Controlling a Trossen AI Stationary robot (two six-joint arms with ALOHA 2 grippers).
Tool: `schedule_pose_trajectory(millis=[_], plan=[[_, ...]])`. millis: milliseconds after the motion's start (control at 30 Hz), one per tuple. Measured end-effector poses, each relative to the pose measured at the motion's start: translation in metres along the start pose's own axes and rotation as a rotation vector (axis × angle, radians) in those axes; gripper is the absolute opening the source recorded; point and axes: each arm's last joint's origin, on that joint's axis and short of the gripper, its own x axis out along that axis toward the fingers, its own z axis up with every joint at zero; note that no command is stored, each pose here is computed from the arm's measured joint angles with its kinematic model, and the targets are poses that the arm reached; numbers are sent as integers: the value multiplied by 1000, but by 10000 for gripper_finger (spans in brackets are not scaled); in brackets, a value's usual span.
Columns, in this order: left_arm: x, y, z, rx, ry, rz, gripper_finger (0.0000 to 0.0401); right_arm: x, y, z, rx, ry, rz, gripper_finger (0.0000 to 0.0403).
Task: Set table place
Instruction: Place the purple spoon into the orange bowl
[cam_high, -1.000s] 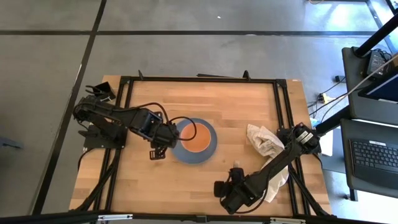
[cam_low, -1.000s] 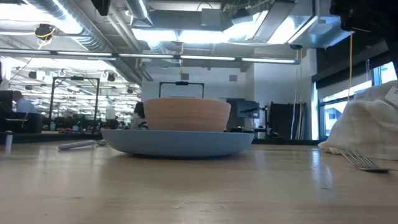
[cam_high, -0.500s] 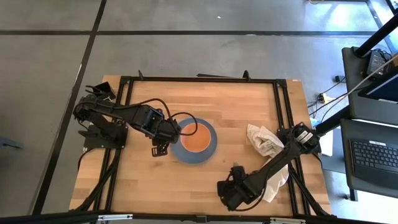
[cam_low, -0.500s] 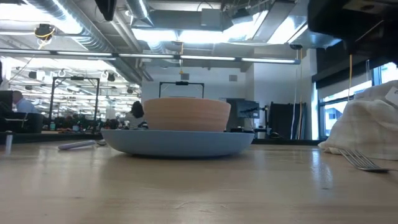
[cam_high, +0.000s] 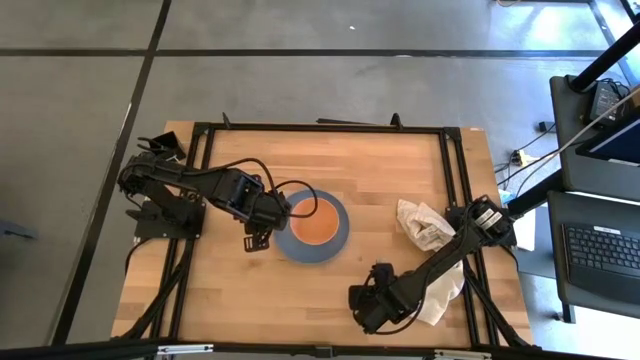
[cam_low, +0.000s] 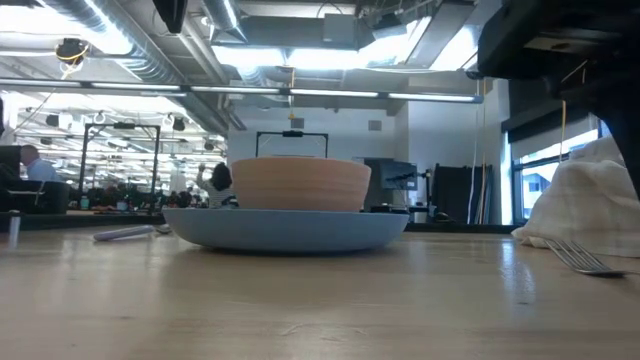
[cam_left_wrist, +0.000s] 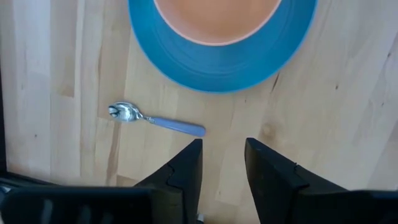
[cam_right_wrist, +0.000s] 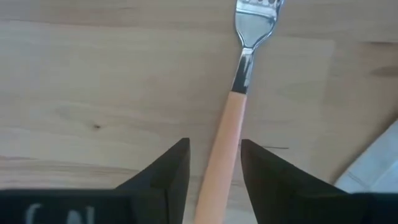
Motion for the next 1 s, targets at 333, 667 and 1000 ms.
schedule_pose_trajectory(millis=[333,667,1000], plan=[[0,0,0,0,0,1,124,1,-5,4,0,-43,-54,142],[0,0,0,0,-1,1,116,27,1,-5,-2,-36,-50,142],[0,0,0,-7,-1,1,125,42,-1,-6,22,-154,-38,142]])
